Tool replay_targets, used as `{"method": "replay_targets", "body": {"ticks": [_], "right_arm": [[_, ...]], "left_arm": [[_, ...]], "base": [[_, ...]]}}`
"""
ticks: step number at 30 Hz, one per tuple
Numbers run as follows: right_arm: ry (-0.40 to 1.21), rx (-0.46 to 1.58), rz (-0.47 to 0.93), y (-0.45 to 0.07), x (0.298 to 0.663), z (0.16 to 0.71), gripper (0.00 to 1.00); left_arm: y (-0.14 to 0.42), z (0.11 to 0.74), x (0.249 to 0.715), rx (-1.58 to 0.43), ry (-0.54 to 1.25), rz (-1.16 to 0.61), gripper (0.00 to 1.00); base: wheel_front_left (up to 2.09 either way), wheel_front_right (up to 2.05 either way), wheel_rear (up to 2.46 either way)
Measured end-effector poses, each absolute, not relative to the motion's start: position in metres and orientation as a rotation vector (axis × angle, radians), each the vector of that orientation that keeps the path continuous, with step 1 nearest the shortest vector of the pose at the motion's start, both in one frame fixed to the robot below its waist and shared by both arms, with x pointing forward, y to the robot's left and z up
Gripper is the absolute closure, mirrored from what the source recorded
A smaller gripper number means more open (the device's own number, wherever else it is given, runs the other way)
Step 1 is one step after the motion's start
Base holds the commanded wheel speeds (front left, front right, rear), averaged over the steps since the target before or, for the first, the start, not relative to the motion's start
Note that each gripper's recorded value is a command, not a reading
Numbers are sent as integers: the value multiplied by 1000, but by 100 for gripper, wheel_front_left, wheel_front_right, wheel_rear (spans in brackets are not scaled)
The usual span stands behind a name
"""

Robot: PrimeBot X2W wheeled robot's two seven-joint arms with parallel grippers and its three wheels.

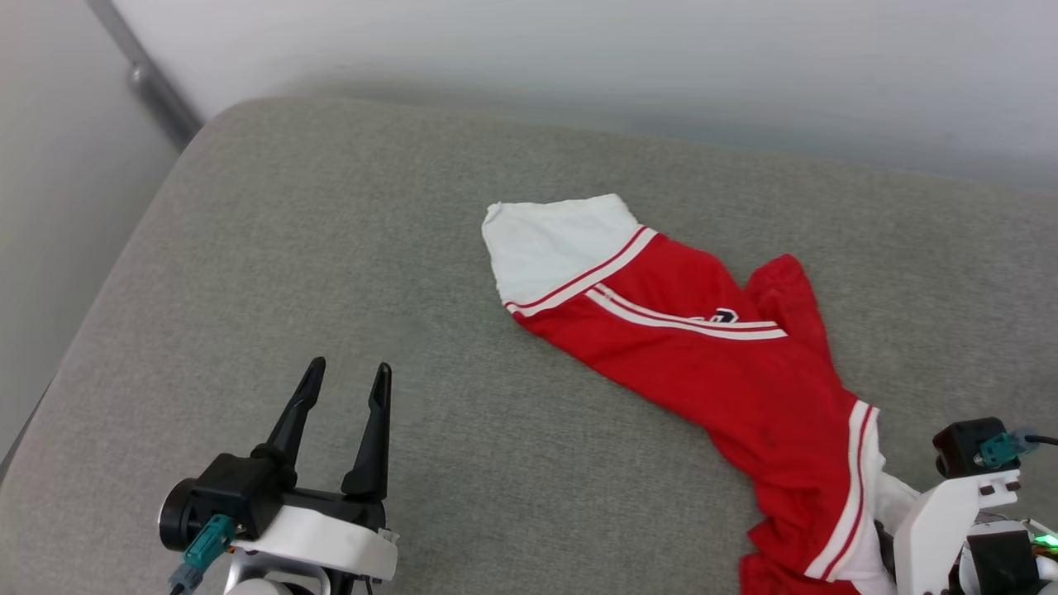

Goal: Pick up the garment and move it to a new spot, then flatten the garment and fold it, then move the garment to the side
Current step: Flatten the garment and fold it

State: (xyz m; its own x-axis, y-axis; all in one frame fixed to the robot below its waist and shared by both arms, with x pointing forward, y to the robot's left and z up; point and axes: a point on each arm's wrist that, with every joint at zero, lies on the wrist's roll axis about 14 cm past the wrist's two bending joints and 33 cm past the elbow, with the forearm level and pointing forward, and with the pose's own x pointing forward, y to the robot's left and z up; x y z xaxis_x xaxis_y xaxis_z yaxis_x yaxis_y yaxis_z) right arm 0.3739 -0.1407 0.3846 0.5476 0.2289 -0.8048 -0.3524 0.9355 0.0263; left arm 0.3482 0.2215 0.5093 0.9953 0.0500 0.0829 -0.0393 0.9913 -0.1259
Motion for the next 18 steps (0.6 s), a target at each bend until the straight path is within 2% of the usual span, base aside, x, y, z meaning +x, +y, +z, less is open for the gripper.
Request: {"method": "replay_targets", "body": {"ticks": [5,6,7,8,14,18], "right_arm": [[992,-160,382,-131,375,362,0],[1000,-152,391,-127,375,359,11],[1001,-141,397,-126,377,357,64],[998,-144,399,-126,379,356,100],[943,-188,353,-145,390,364,100],[913,-230,276,-181,392,377,100]], "left_arm": [[233,505,344,-113,-69,88,0],[235,503,343,-108,-64,94,0],[237,502,343,-105,-60,99,0],[238,501,342,-102,-56,103,0],[238,504,344,-99,-67,100,0],[230,508,348,-104,-82,72,0]], "base": [[0,0,0],[0,0,0],[0,0,0],[0,0,0],[0,0,0],[0,0,0]]}}
